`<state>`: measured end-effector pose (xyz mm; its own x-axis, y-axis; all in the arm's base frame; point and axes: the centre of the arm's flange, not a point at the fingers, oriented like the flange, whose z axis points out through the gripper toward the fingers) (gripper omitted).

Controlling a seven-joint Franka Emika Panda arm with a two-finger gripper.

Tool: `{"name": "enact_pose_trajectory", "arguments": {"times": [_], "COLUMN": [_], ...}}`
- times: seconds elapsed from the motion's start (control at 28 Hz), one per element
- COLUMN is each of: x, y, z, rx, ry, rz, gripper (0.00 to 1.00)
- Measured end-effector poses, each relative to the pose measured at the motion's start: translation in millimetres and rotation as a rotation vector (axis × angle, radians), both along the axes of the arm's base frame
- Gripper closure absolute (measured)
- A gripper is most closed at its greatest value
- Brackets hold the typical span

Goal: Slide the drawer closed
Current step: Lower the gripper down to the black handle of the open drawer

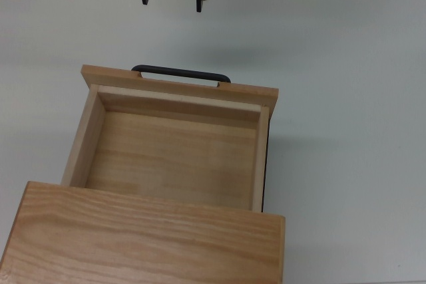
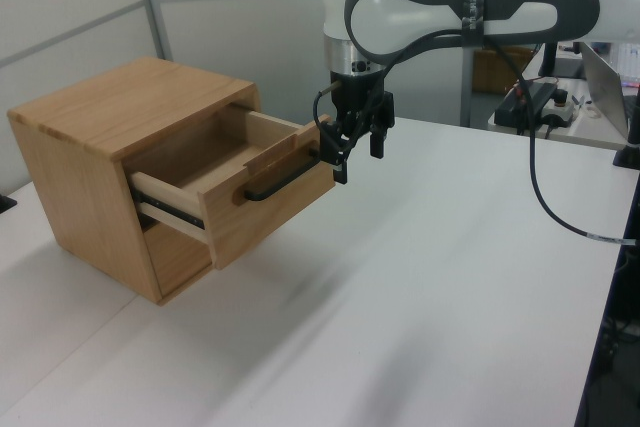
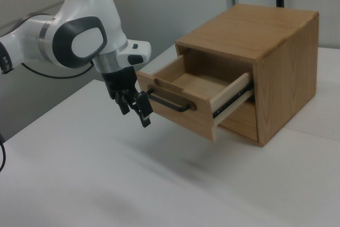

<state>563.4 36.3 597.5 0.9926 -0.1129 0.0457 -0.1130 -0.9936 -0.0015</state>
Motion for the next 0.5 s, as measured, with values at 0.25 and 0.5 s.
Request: {"name": "enact_pose_trajectory", "arguments": {"times": [0.25,0.5], "x": [-2.1,-3.7], "y": [5.3,11.0], "z": [-1.3,-2.2], "rx": [-0.001,-0.004], "ry": [0.016,0.026], "rz": [0.011,0.088], "gripper": [0.15,0.44]}}
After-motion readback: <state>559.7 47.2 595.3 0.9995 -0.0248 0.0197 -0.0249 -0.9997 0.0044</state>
